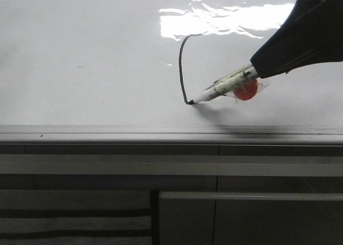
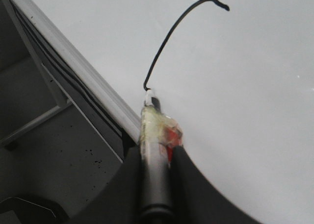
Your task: Write number 0 on whiteboard
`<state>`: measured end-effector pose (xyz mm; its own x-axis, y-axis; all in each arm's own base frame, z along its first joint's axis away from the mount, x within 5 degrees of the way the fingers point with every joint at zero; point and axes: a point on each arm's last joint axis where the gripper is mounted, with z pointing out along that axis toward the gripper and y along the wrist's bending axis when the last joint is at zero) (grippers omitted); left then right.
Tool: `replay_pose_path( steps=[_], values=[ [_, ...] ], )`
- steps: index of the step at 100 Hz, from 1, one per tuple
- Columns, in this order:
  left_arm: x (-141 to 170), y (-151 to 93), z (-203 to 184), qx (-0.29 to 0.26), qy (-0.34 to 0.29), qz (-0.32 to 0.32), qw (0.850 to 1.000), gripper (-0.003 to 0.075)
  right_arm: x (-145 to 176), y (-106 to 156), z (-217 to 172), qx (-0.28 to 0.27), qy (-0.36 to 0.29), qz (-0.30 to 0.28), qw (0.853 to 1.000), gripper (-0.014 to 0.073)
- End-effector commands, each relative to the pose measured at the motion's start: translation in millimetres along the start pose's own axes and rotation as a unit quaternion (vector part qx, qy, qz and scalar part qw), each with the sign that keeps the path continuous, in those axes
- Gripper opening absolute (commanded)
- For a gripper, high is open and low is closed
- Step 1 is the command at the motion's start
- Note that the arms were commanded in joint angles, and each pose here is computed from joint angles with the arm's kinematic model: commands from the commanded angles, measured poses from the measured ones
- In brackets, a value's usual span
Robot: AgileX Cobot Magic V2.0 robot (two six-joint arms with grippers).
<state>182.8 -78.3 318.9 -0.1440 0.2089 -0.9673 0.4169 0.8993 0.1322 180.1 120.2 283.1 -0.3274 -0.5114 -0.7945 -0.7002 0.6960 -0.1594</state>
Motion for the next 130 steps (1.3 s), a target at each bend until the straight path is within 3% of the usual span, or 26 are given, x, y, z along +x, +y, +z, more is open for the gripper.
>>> replay_pose_path(
  steps=[1, 35, 63, 130],
  values=[
    [-17.5, 2.4, -4.5, -0.005, -0.056, -0.011, 0.998, 0.0168, -15.2, -14.7, -7.9, 0.053, -0.055, -0.021, 0.997, -0.0068],
    [-17.5, 2.4, -4.5, -0.005, -0.056, -0.011, 0.998, 0.0168, -18.5, -23.4, -21.9, 0.082, -0.08, -0.016, 0.993, -0.0069],
    [-17.5, 2.4, -4.5, -0.005, -0.056, -0.011, 0.998, 0.0168, -40.5, -31.0, -33.0, 0.103, -0.113, -0.038, 0.987, -0.0069],
    [-17.5, 2.4, -4.5, -0.005, -0.056, -0.011, 0.998, 0.0168, -55.7, -31.4, -30.2, 0.097, -0.12, -0.049, 0.987, -0.0069]
  ],
)
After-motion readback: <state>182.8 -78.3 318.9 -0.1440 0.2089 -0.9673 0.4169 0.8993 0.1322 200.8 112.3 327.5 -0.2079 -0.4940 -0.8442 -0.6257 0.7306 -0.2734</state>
